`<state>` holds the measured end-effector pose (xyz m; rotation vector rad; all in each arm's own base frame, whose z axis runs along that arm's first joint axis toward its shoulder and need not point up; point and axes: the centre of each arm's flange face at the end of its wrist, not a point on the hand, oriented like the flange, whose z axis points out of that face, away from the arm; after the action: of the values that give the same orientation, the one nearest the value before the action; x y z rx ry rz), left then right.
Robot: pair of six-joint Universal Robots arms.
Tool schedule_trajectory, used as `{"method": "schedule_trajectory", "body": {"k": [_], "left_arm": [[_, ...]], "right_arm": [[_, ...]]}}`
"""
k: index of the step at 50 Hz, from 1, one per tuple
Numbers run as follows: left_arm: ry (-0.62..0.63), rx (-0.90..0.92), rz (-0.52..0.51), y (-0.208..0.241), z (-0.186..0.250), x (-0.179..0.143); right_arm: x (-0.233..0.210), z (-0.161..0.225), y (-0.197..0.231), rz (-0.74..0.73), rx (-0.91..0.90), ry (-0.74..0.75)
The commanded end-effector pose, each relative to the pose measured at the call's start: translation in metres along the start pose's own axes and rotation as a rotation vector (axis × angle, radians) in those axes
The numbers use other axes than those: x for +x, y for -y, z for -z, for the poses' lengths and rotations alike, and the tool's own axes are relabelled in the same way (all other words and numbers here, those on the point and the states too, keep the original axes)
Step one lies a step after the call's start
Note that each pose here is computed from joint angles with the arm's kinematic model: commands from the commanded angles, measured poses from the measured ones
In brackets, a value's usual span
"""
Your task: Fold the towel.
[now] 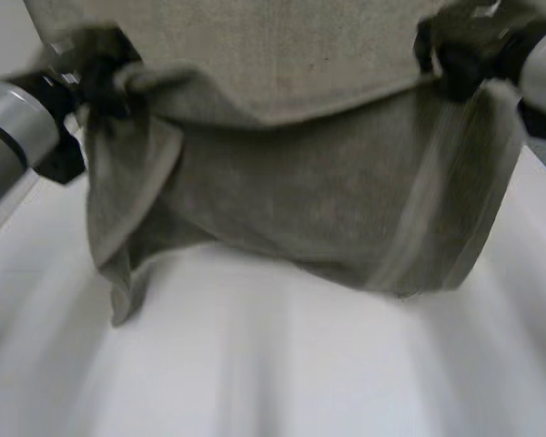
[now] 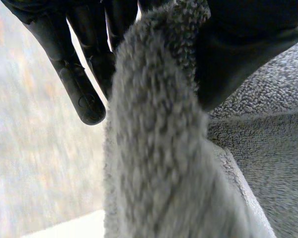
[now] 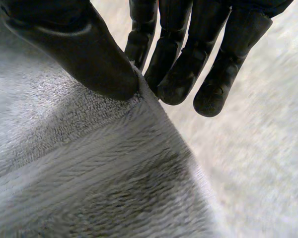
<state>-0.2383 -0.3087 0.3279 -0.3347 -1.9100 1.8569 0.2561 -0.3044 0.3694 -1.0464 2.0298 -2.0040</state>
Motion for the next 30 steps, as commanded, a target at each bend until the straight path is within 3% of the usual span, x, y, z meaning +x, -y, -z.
{"method": "schedule_trajectory", "body": {"k": [1, 4, 6, 8, 9, 11, 13, 18, 23, 25, 28, 30], "left_arm": [[0.008, -0.195, -0.085, -0.065, -0.042, -0.017], [0.008, -0.140, -0.130, -0.061, -0.068, -0.023], [-0.007, -0.004, -0.149, -0.032, -0.092, -0.021], [-0.019, 0.082, -0.151, -0.009, -0.098, -0.016], [-0.019, 0.083, -0.151, -0.008, -0.098, -0.016], [-0.070, 0.328, -0.114, 0.059, -0.098, -0.001], [-0.098, 0.430, -0.092, 0.084, -0.094, 0.005], [-0.169, 0.577, -0.022, 0.121, -0.081, 0.015], [-0.202, 0.425, 0.015, 0.081, -0.086, 0.005], [-0.246, 0.261, 0.034, 0.037, -0.083, -0.004], [-0.257, 0.174, 0.049, 0.012, -0.080, -0.014], [-0.283, 0.033, 0.062, -0.035, -0.071, -0.028]], "right_arm": [[-0.038, -0.034, -0.033, 0.225, -0.144, -0.014], [-0.039, -0.067, -0.009, 0.229, 0.060, -0.144], [-0.039, -0.067, -0.009, 0.229, 0.061, -0.144], [-0.022, -0.073, 0.041, 0.186, 0.341, -0.318], [-0.022, -0.073, 0.042, 0.186, 0.343, -0.319], [-0.012, -0.069, 0.060, 0.165, 0.431, -0.394], [0.000, -0.047, 0.102, 0.117, 0.622, -0.502], [-0.005, -0.036, 0.101, 0.112, 0.618, -0.463], [-0.026, -0.033, 0.069, 0.134, 0.505, -0.326], [-0.034, -0.031, 0.052, 0.138, 0.447, -0.270], [-0.052, -0.025, 0.020, 0.144, 0.355, -0.161], [-0.062, -0.022, 0.001, 0.145, 0.304, -0.110]]}}
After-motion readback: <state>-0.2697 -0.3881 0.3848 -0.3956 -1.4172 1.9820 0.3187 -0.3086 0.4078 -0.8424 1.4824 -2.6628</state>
